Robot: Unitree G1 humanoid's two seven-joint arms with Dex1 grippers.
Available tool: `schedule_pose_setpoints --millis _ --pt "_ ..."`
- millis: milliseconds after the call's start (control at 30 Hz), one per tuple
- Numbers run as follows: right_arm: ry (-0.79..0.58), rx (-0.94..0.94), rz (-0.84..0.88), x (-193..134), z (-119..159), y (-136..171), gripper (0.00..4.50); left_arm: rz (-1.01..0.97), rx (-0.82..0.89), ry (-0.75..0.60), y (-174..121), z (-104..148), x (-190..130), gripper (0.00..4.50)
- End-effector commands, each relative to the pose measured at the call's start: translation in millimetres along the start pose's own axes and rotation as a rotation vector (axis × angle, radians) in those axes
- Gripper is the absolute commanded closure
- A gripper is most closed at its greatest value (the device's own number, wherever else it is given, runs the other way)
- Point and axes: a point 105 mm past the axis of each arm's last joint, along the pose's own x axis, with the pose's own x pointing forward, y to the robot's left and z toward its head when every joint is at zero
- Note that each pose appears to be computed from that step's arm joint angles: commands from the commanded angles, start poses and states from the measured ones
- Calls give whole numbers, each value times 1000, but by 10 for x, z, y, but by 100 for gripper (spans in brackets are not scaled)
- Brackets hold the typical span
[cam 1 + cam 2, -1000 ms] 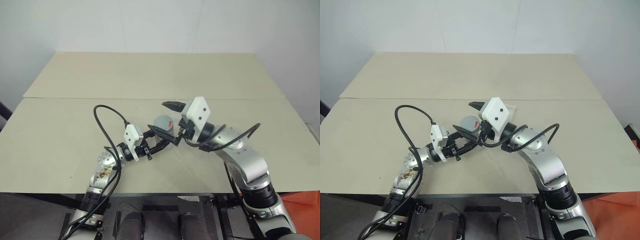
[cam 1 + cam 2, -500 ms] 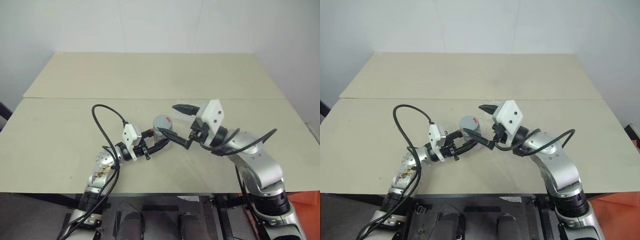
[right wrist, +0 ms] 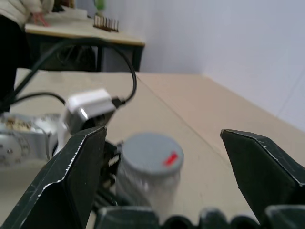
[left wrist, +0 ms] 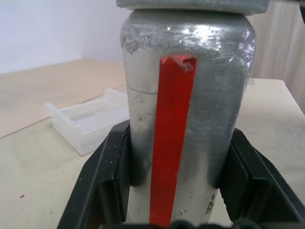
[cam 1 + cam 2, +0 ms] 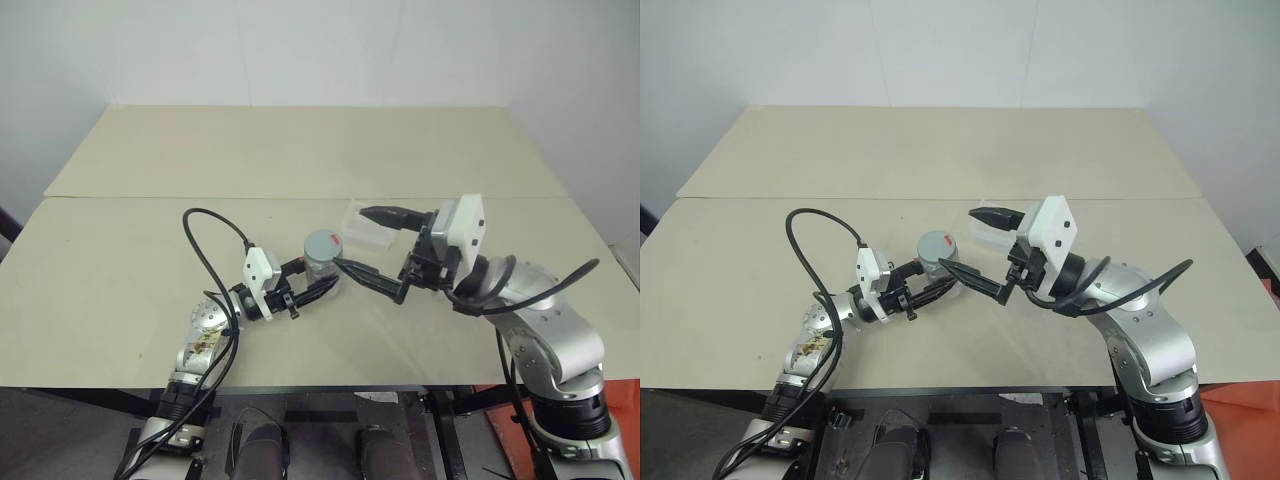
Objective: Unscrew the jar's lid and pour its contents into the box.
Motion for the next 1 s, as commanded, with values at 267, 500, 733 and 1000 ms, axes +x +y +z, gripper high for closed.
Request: schedule_pose_setpoints --millis 267,500,733,1000 --pt "20 -24 -19 413 -133 -33 3 -9 56 -40 -10 118 42 237" --pt "23 -23 -46 408 -173 -100 3 -1 54 -44 -11 120 32 237" --pt "12 -3 -53 287 -155 -89 3 3 50 -43 -6 106 27 237" --pt "11 -3 -62 131 -134 -51 3 -4 53 -44 6 106 41 237"
